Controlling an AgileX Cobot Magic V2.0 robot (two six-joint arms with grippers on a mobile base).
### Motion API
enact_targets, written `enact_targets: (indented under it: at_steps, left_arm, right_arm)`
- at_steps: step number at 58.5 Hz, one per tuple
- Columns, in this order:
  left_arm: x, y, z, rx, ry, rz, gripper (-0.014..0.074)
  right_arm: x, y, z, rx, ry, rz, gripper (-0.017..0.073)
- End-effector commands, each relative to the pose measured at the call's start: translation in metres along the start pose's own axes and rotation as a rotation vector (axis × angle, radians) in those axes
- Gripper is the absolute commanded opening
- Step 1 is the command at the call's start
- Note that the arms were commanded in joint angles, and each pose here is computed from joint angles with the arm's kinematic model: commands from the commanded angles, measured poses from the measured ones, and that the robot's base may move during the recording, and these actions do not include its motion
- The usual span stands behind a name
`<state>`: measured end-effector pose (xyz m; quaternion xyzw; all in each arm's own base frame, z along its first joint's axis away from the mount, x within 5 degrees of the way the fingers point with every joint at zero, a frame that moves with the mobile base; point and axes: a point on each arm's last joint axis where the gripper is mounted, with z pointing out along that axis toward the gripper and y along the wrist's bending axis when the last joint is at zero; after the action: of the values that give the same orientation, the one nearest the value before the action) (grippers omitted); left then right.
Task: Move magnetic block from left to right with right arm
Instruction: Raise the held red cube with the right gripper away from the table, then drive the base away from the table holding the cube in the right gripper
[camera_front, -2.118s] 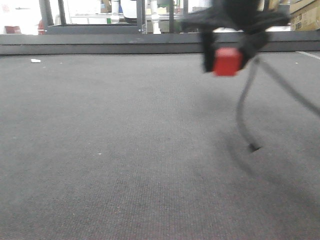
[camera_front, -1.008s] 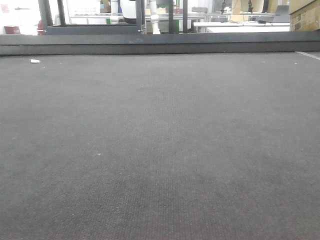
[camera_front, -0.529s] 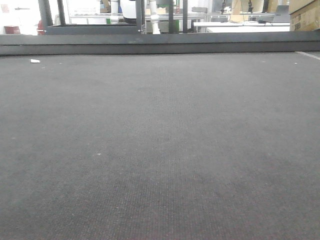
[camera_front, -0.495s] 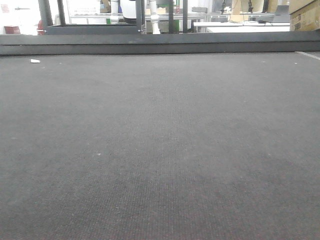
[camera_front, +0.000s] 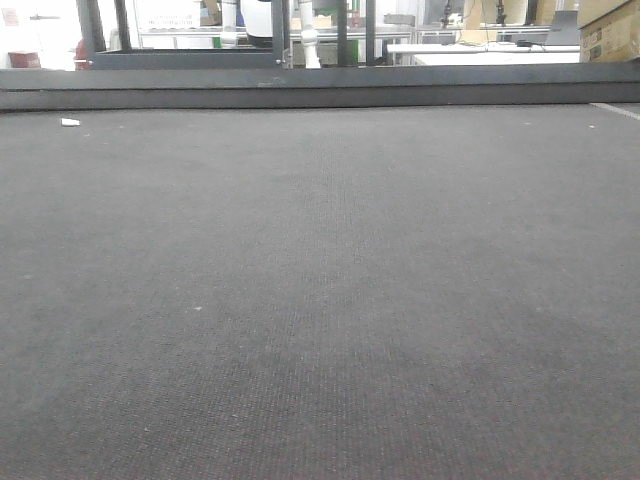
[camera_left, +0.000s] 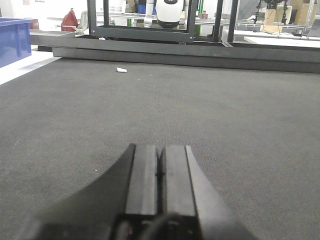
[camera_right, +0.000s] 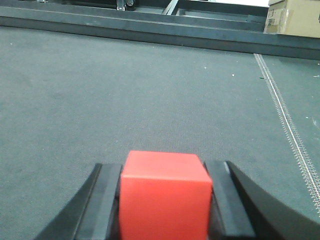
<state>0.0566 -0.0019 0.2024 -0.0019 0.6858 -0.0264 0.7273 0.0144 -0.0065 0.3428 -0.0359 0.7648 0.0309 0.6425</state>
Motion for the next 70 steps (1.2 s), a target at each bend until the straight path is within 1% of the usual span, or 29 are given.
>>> enact_targets:
  at_steps: [1,70]
  left_arm:
    - [-0.0052,0.0005,-0.001,-0.002,-0.091,-0.011,-0.0126]
    - [-0.005,0.0004,-0.001,-0.002,-0.089,-0.011,-0.0126]
  right_arm:
    - [-0.0153,0.0002,-0.0023,0.002,-0.102,-0.017,0.0222]
    - [-0.0141,0.0002,-0.0013,0.003,-0.094,-0.017,0.0222]
